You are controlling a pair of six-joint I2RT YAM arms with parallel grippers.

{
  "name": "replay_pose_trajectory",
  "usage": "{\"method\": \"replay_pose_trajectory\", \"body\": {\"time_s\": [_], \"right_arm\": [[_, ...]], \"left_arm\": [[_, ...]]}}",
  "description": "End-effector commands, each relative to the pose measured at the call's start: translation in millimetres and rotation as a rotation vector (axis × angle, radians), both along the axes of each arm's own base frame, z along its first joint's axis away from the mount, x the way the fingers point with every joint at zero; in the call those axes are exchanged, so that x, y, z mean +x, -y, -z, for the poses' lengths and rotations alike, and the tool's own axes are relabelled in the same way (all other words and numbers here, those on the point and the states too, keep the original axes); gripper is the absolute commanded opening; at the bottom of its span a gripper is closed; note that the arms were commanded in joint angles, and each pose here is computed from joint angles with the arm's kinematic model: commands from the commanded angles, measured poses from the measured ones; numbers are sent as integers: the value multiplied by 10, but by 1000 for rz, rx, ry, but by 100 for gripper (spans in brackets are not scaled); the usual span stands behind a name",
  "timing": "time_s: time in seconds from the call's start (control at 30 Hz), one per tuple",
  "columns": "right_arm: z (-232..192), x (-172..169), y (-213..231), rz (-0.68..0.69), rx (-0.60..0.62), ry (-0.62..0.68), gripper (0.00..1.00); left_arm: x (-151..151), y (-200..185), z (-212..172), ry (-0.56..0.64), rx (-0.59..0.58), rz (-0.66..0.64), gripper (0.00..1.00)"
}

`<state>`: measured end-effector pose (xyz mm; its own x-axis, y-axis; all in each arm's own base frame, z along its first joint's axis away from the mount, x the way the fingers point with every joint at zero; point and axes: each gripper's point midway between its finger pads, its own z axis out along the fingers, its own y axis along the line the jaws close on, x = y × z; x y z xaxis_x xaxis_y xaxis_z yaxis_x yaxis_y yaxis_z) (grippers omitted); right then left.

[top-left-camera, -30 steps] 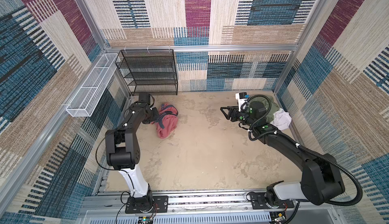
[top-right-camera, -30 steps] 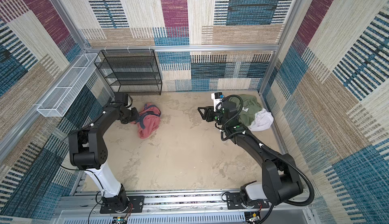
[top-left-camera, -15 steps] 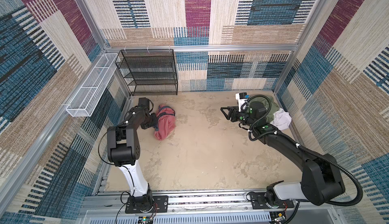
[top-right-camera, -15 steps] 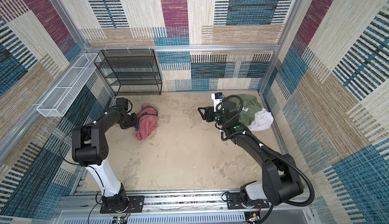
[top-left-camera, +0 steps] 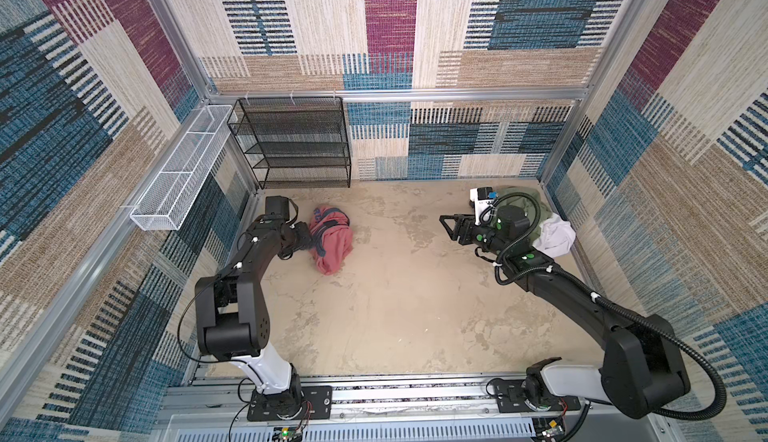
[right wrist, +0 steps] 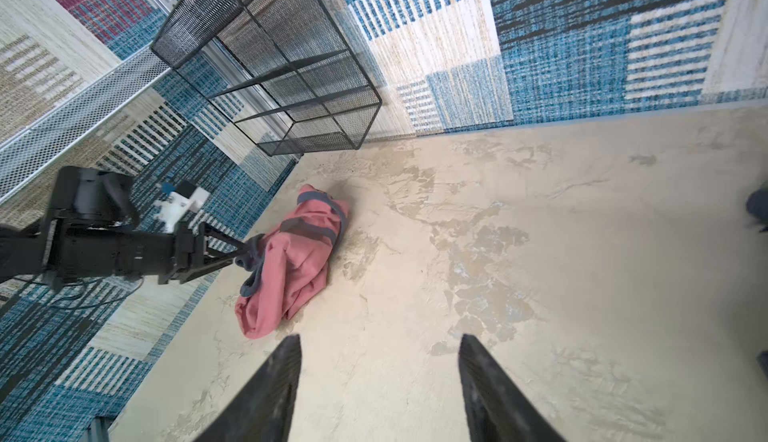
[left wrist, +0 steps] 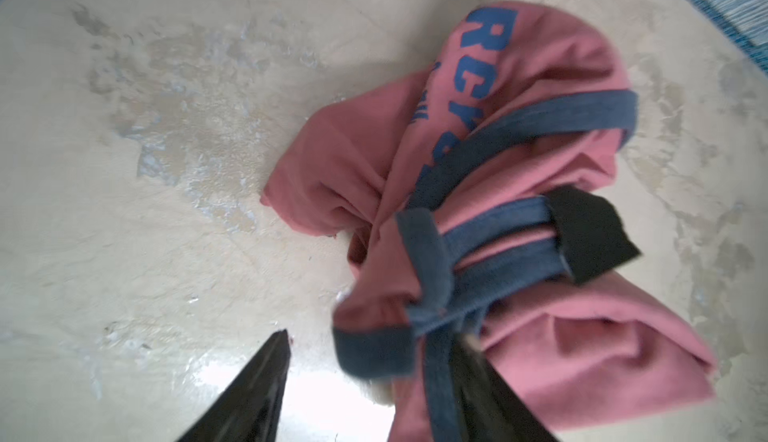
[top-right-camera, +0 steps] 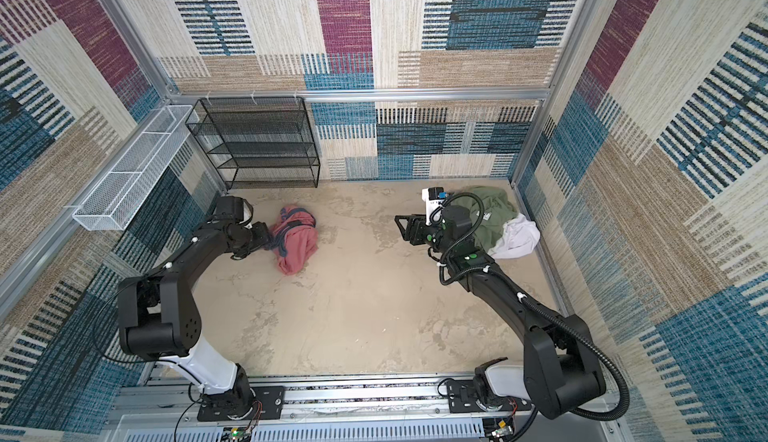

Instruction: Pick out a specific cloth from the pile

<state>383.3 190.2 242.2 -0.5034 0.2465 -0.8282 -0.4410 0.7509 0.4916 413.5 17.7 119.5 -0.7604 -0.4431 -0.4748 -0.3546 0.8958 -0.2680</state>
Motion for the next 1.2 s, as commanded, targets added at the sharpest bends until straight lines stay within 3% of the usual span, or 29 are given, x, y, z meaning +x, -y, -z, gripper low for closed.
{"method": "replay_pose_trajectory", "body": {"time_s": [0.0,0.3,0.47,0.67,0.87,1.17], "right_arm": [[-4,44,71,47,-9,10,64],[7,151,542,237,-146,68,80],[166,191,1120,419,-212,73,81],[420,107,1689,620,-351,116,81],[627,-62,2046,767,-387,213,82],[902,-50,2121,791,-420,250,81]], "left_arm": [[-86,-59,-203,79,46,-34,66],[-273,40,-518,273,126,57,66],[-285,161,-547,399,198,162,66],[-307,26,-485,452,313,152,66],[-295,-6,-339,515,371,163,66],[-266,-41,-104,544,435,182,66]]}}
